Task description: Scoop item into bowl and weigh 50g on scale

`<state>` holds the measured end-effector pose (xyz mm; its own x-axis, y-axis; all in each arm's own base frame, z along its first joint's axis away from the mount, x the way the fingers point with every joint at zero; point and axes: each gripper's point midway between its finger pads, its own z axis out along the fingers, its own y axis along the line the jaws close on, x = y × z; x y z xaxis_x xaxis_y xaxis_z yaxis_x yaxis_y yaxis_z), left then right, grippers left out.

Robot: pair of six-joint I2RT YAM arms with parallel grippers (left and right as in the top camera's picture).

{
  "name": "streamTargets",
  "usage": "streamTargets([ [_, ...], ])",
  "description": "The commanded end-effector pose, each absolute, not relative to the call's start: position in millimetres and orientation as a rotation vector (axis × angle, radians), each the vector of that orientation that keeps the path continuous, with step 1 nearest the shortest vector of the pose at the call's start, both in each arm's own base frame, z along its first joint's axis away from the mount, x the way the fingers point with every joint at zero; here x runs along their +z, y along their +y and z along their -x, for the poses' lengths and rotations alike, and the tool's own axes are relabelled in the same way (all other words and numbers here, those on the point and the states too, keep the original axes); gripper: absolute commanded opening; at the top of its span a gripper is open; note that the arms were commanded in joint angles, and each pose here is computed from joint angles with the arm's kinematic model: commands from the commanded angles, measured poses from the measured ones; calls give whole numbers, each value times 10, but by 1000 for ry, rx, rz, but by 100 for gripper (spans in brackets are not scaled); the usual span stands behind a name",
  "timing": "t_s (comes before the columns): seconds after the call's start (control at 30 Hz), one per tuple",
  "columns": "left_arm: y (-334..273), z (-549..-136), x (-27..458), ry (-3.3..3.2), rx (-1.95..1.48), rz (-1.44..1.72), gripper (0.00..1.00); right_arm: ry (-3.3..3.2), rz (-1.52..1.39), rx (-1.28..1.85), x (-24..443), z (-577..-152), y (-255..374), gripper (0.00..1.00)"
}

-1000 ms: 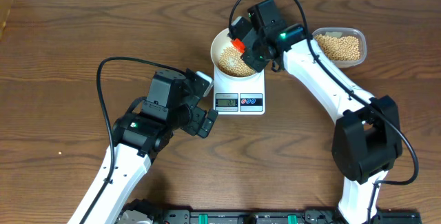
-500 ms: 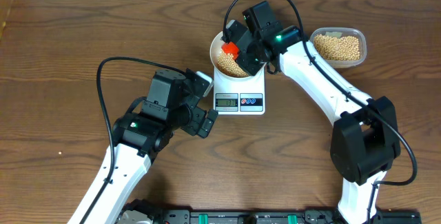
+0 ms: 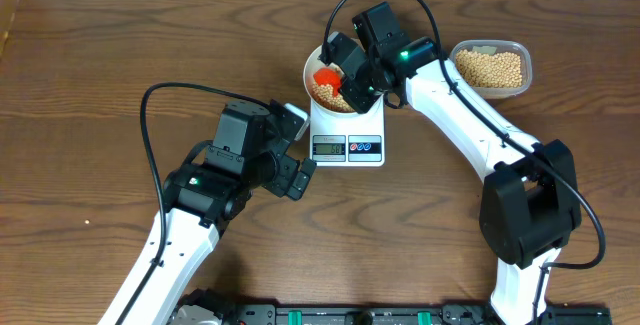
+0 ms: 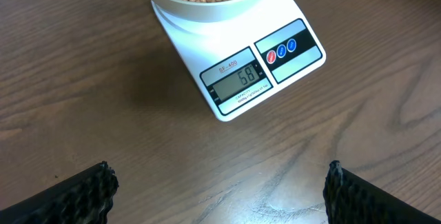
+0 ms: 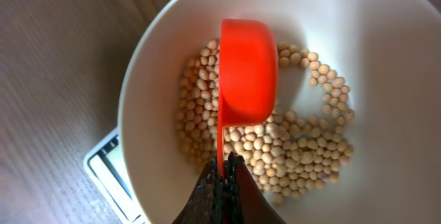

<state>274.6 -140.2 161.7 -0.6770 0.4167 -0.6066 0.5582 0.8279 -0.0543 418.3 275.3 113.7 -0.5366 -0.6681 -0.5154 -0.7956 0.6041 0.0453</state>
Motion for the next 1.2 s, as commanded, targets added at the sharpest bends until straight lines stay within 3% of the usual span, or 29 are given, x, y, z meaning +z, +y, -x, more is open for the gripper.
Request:
streamTargets([
  [0.0,-1380,-2742,1581,2424,-299,-705,98,2386,1151,475,1153,-4144,2845,1],
  [0.77,-1380,-2743,1581,2424,-299,-705,98,2334,872,958,1697,-4283,2429,1],
  [1.17,-1380,-2743,1581,2424,-299,-705,98,2256,828,934,2077,-4334,2233,1],
])
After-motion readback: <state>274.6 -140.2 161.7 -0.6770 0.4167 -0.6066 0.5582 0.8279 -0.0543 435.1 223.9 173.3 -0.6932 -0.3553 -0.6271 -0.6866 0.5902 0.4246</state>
